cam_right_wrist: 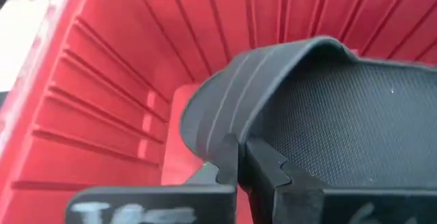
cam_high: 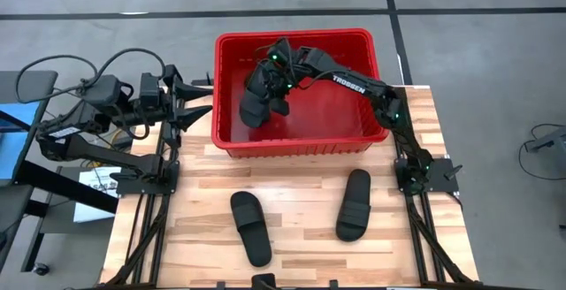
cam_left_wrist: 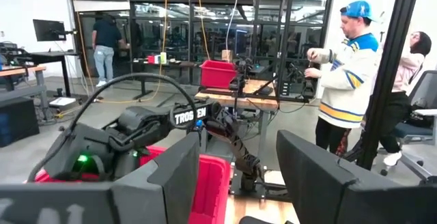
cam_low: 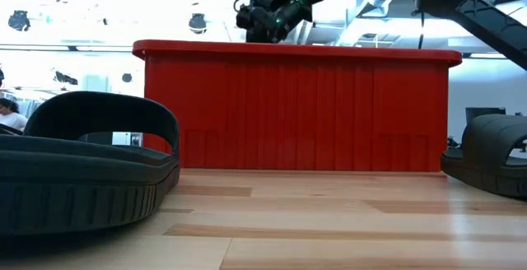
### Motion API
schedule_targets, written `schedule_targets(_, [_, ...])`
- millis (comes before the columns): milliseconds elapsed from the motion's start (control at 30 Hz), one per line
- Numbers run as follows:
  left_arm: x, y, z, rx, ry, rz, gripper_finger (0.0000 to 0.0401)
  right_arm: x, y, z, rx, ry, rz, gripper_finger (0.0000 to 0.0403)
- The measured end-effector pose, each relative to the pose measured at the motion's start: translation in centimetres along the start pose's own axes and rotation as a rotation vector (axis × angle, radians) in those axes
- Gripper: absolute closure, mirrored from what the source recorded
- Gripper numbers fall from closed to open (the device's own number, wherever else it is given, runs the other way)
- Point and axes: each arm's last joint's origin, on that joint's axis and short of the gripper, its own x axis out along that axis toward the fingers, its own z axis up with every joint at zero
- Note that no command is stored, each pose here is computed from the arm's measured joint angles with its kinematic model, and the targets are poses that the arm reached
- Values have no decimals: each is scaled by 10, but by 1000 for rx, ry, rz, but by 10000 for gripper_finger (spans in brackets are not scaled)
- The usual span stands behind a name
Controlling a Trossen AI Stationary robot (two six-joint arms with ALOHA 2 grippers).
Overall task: Pick and place slides into bin
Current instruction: Put the black slides into the red bin
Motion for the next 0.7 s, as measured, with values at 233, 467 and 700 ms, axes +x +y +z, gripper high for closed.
schedule_targets(233, [0,0,0,0,0,1,214,12,-4,-7,-3,34,21,402])
schedule_targets(467, [0,0,0,-1,1,2,214,40,-6,-17,1,87,37,403])
schedule_targets(700, [0,0,-1,0,5,3,214,59,-5,-28,-2,147,59,403])
